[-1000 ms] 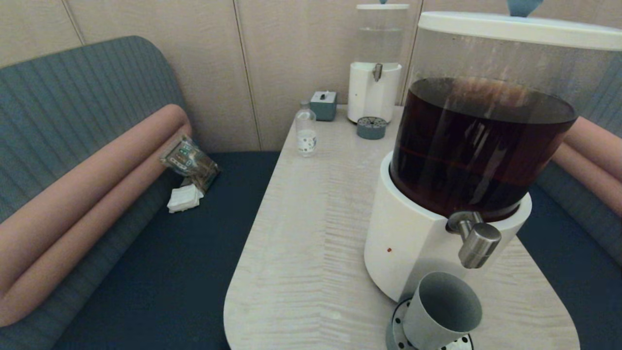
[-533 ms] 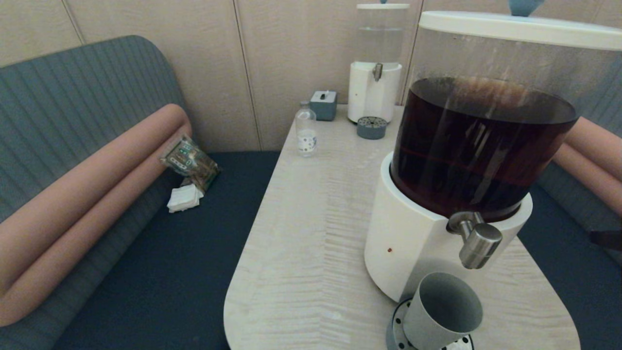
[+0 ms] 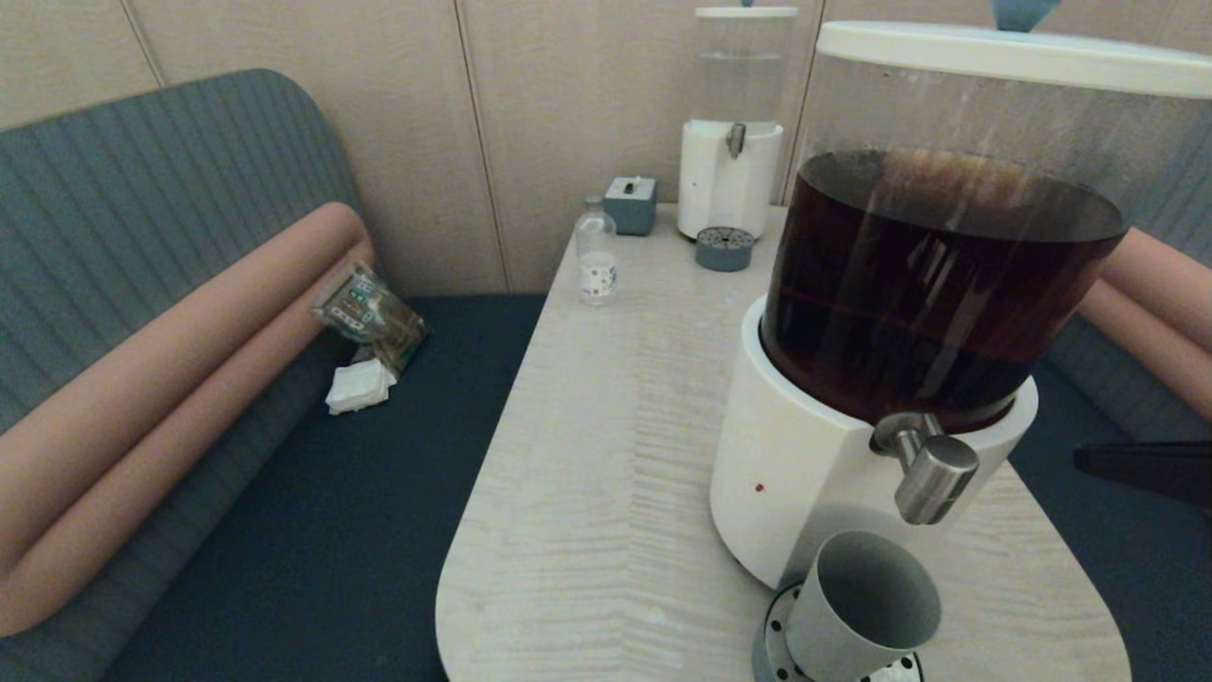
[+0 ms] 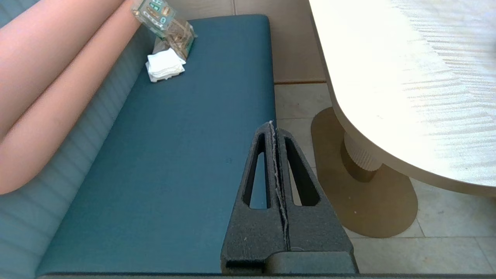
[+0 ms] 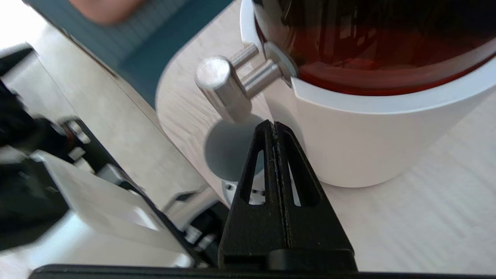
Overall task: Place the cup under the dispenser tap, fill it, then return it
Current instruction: Turn on the faucet
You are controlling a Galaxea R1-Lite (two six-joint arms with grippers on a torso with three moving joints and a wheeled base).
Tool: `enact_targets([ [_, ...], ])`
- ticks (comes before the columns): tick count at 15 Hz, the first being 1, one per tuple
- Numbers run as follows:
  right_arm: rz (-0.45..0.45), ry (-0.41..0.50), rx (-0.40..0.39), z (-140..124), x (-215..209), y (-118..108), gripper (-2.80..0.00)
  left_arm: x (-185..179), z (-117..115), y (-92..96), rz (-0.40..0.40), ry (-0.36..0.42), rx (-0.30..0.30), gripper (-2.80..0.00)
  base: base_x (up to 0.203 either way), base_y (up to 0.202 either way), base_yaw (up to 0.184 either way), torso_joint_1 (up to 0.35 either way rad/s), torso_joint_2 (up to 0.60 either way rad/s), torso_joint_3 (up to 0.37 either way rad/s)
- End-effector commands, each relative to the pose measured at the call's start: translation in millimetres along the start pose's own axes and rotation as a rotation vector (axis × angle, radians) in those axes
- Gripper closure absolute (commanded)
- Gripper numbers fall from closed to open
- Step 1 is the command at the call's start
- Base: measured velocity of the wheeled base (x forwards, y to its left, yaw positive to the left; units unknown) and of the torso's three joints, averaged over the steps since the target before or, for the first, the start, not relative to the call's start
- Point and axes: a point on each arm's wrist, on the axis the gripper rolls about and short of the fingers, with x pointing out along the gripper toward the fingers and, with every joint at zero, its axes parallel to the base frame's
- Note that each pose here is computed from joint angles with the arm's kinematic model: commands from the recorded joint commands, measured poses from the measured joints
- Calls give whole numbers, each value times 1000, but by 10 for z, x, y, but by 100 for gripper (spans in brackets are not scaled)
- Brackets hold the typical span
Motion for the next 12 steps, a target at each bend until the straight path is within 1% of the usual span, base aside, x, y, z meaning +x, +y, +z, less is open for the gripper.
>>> enact_targets([
  [1,5,19,-41,-19,47,-31,0,1,0,0,-1,2,1,0,0,0,0,0,0,0],
  [3,4,12,-107,-1,80,-55,0,1,0,0,-1,2,1,0,0,0,0,0,0,0],
  [6,3,-6,-178,33,118,-83,0,1,1,0,0,0,1,0,0,0,0,0,0,0],
  [10,34,-31,-223,91,229,-87,0,1,1,0,0,0,1,0,0,0,0,0,0,0],
  [12,46,-28,-236,114,339,-102,0,1,0,0,-1,2,1,0,0,0,0,0,0,0],
])
